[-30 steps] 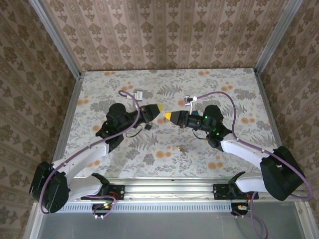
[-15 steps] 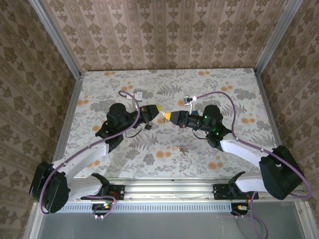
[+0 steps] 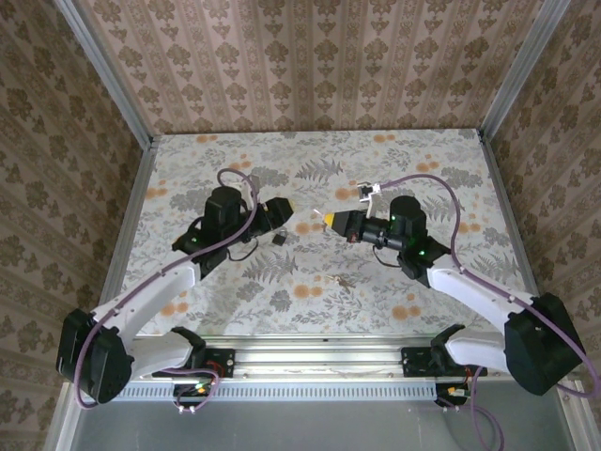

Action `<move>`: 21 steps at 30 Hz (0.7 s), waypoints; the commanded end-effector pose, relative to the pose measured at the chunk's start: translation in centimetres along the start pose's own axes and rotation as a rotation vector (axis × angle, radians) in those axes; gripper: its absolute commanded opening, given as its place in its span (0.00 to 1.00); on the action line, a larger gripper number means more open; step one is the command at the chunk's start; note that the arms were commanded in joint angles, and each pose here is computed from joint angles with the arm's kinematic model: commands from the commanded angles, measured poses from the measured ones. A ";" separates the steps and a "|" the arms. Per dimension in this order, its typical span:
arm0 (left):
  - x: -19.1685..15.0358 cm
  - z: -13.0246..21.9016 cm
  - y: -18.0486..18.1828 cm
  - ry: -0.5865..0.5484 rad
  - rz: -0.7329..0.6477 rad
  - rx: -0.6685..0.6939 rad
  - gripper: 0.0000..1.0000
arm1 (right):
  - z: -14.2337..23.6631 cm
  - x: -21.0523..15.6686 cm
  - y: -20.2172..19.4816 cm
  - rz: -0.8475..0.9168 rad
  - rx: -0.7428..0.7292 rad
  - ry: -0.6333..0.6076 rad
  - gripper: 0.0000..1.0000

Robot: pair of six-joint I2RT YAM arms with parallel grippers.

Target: Unlock with the key

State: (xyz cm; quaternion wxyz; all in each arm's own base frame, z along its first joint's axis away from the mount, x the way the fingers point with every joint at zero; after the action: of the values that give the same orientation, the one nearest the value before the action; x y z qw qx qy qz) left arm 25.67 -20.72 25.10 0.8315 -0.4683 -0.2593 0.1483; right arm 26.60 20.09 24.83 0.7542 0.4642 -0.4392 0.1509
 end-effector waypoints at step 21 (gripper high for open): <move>2.2 -9.7 11.2 0.409 -0.207 0.872 0.78 | 3.8 -4.5 -3.7 0.066 -0.320 0.121 0.00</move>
State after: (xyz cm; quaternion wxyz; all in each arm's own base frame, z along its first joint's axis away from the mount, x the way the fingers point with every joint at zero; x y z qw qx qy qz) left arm 33.52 -21.25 13.17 0.9829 -0.1256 -0.0844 0.1051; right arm 24.45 16.33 19.75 0.8370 0.3322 -0.4152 0.1289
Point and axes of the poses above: each hand's point on the last joint's axis, 136 mm out from that joint toward the fingers, its own z axis back along the fingers, its own y axis along the line the jaws close on, x = y × z, the point moved 6 cm from there along z, back along the fingers, and after that the axes turned 15 degrees about z, right-handed, at the moved point
